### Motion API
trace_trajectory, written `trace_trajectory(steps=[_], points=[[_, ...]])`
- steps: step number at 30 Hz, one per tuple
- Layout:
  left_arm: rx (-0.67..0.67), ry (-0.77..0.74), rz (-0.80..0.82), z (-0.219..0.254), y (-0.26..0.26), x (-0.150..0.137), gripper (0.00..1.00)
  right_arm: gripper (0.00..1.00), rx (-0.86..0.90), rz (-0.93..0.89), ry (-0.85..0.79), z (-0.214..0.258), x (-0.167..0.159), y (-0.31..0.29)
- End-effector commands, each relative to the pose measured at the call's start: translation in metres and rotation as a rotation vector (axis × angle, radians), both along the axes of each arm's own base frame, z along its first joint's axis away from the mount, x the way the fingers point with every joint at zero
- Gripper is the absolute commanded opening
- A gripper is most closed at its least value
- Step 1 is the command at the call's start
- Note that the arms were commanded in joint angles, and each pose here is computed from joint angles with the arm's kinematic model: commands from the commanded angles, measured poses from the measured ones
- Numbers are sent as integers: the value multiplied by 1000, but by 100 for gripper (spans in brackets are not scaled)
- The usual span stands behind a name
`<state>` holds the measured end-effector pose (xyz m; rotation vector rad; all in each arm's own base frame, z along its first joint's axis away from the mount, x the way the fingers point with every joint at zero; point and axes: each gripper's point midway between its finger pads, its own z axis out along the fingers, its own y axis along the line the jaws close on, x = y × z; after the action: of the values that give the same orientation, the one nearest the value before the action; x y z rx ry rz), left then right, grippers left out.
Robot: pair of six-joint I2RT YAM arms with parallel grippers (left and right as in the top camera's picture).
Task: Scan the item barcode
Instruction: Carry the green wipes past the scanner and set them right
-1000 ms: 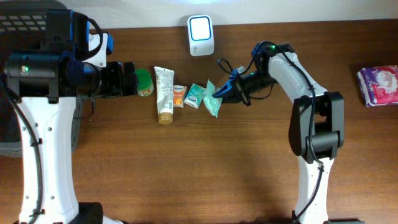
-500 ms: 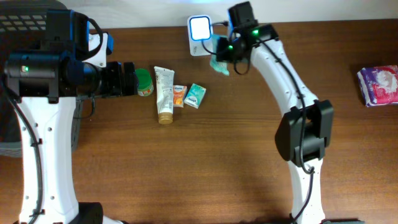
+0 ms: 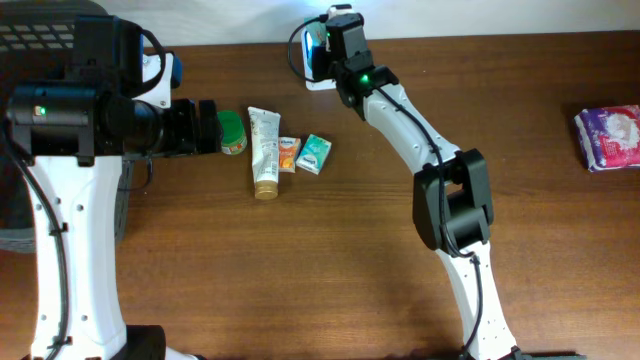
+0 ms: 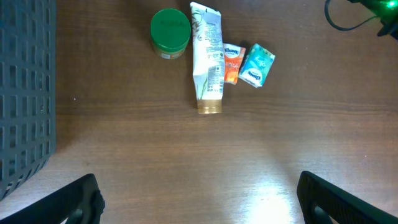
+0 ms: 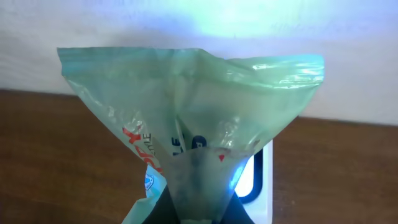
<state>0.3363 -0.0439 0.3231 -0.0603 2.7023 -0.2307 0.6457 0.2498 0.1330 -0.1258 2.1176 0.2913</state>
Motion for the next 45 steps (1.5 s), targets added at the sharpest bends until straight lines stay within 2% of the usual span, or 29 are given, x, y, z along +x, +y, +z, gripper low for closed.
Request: trace_trajectory(steps=[1,4,7,9,12,17,20,22,23,25,26,28,31,34,37,38,40,42,43,45], points=[[-14,-15,8,6,0,-4,99,4,5,-24,-68,25,8,-7],[-14,-15,8,6,0,-4,99,4,-22,-126,-105,52,14,-42],[-14,-15,8,6,0,-4,99,4,-74,-285,-111,87,13,-112],[-14,-15,8,6,0,-4,99,4,-107,-365,-35,93,2,-172],[-14,-15,8,6,0,-4,99,4,-258,-434,203,54,-32,-268],[-14,-15,8,6,0,-4,99,4,-437,-446,611,-17,-119,-402],[-14,-15,8,6,0,-4,99,4,-456,-460,718,-36,-153,-451],[-14,-15,8,6,0,-4,99,16,-417,-496,754,-46,-171,-478],[-14,-15,8,6,0,-4,99,29,-386,-503,758,-49,-176,-485],[-14,-15,8,6,0,-4,99,68,-374,-528,756,-49,-180,-497],[-14,-15,8,6,0,-4,99,99,-354,-558,753,-49,-182,-502],[-14,-15,8,6,0,-4,99,98,-335,-561,750,-49,-181,-500],[-14,-15,8,6,0,-4,99,99,-238,-446,720,-53,-163,-460],[-14,-15,8,6,0,-4,99,100,-47,-182,647,-48,-131,-366],[-14,-15,8,6,0,-4,99,82,41,4,607,-38,-118,-290],[-14,-15,8,6,0,-4,99,82,90,37,616,-36,-116,-259],[-14,-15,8,6,0,-4,99,82,159,30,671,-36,-120,-211],[-14,-15,8,6,0,-4,99,96,178,55,752,-39,-136,-160],[-14,-15,8,6,0,-4,99,99,168,81,773,-40,-143,-143],[-14,-15,8,6,0,-4,99,100,134,139,792,-43,-155,-105]])
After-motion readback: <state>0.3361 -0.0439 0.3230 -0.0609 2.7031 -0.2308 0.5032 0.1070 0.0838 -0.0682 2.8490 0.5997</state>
